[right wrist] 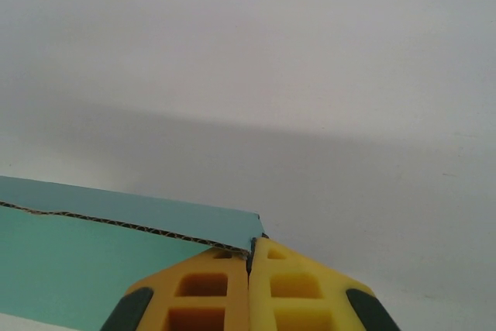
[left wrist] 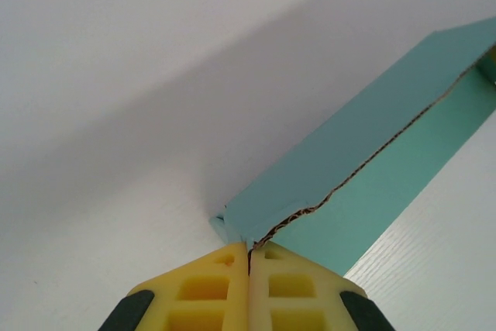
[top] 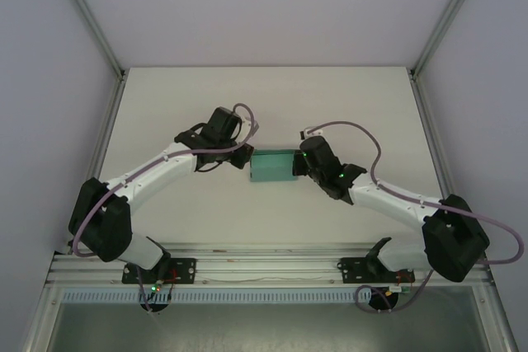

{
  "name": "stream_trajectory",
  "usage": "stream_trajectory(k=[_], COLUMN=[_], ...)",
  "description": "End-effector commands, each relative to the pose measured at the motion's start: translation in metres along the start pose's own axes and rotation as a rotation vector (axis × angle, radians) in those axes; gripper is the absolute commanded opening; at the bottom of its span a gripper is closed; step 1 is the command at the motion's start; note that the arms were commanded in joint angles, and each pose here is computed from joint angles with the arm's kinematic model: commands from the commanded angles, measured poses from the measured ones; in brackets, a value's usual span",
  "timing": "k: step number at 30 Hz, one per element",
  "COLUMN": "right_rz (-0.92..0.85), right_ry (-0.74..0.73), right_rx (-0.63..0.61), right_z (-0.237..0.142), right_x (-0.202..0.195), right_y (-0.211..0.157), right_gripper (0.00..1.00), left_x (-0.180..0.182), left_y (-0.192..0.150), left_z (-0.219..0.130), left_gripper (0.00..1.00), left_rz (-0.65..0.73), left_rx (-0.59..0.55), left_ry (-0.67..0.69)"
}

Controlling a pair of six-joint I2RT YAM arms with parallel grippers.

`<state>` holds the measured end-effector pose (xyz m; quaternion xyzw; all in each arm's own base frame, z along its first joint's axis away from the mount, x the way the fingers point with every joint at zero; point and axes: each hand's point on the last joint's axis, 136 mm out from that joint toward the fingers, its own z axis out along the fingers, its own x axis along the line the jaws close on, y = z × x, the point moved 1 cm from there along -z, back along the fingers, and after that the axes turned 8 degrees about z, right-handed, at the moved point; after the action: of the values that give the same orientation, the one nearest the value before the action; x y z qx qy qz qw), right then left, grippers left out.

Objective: Assemble paper box

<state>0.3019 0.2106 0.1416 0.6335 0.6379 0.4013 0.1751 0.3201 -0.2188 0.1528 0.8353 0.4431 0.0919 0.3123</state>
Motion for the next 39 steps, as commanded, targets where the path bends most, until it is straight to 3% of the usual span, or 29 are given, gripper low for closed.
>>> stream_trajectory(k=[1,16,28,35,39], right_rz=[-0.045,-0.051,-0.092,-0.107,-0.106], right_ry=[-0.057,-0.074,-0.081,-0.075,-0.071], right_rx=[0.105,0.105,0.122,0.125,0.106], right_z=[0.002,0.003,0.005,0.006,0.005], right_x=[-0.005,-0.007,-0.007,-0.008,-0.008], right_y=[-0.031,-0.036,-0.050,-0.056,-0.053], right_gripper=[0.00,0.00,0.00,0.00,0.00], left_x=[-0.012,-0.017,-0.019,-0.020,-0.013], left_y=[0.007,0.003,0.010,0.014,-0.004], left_z=[0.004,0.007,0.006,0.002,0.006], left_gripper=[0.00,0.00,0.00,0.00,0.00], left_rz=[-0.132,-0.310,-0.450,-0.466,-0.451], left_rx=[0.003,0.114,0.138,0.142,0.157], left_ry=[-0.068,-0.093,-0.172,-0.184,-0.133])
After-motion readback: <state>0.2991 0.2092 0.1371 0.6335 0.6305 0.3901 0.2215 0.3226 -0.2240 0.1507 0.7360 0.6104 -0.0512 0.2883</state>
